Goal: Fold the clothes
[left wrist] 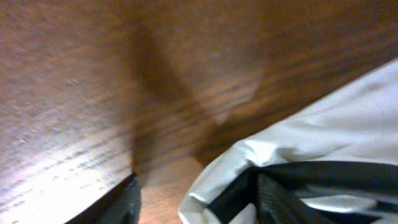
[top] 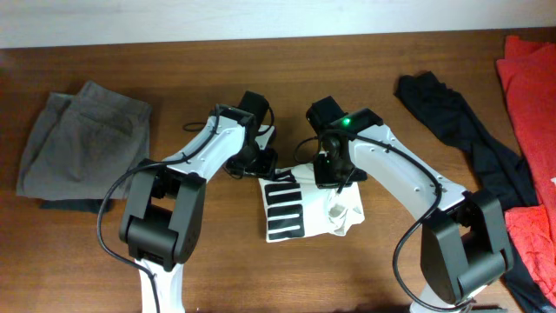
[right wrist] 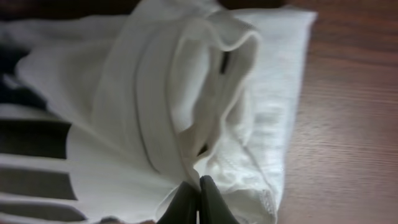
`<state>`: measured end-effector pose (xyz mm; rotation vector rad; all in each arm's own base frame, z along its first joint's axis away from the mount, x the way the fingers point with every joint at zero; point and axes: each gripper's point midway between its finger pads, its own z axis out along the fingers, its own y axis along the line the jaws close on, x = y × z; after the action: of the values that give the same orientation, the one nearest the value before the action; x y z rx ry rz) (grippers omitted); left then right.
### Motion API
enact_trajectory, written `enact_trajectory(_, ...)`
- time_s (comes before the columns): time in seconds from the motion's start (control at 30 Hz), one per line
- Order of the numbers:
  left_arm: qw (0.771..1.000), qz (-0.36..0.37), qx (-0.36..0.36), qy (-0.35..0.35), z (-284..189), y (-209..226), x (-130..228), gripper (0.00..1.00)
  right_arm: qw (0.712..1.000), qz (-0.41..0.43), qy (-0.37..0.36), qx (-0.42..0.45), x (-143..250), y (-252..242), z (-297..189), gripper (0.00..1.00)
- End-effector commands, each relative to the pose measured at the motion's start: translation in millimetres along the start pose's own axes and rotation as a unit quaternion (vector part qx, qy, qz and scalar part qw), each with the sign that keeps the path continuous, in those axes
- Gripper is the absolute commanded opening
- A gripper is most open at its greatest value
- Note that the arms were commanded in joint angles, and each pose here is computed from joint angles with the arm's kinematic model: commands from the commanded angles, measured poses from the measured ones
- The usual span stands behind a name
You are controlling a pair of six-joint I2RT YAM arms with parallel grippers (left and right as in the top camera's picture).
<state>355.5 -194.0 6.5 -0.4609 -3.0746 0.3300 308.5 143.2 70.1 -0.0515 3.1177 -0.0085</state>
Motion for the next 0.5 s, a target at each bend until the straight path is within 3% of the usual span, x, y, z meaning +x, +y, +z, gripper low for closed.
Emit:
enact_trajectory(0.0,1.0,-0.005,-0.014,0.025,7.1,6.5,11.9,0.54,0.998,0.02,-0.016,0.064,-5.8,-25.5,3.5,0.04)
enact_trajectory(0.1,0.999,-0.009,-0.016,0.042,6.5,7.3,20.0,0.45,0.997,0.037,-0.006,0.073,-1.1,-36.3,10.7,0.05)
enact_trajectory(0.23,0.998,-0.012,-0.018,0.06,5.5,8.2,29.0,0.41,0.996,0.052,0.008,0.076,5.6,-44.8,18.1,0.16)
enact_trajectory(0.47,0.996,-0.017,-0.023,0.083,3.7,10.3,40.3,0.33,0.999,0.003,0.005,0.054,4.9,-40.5,7.6,0.23)
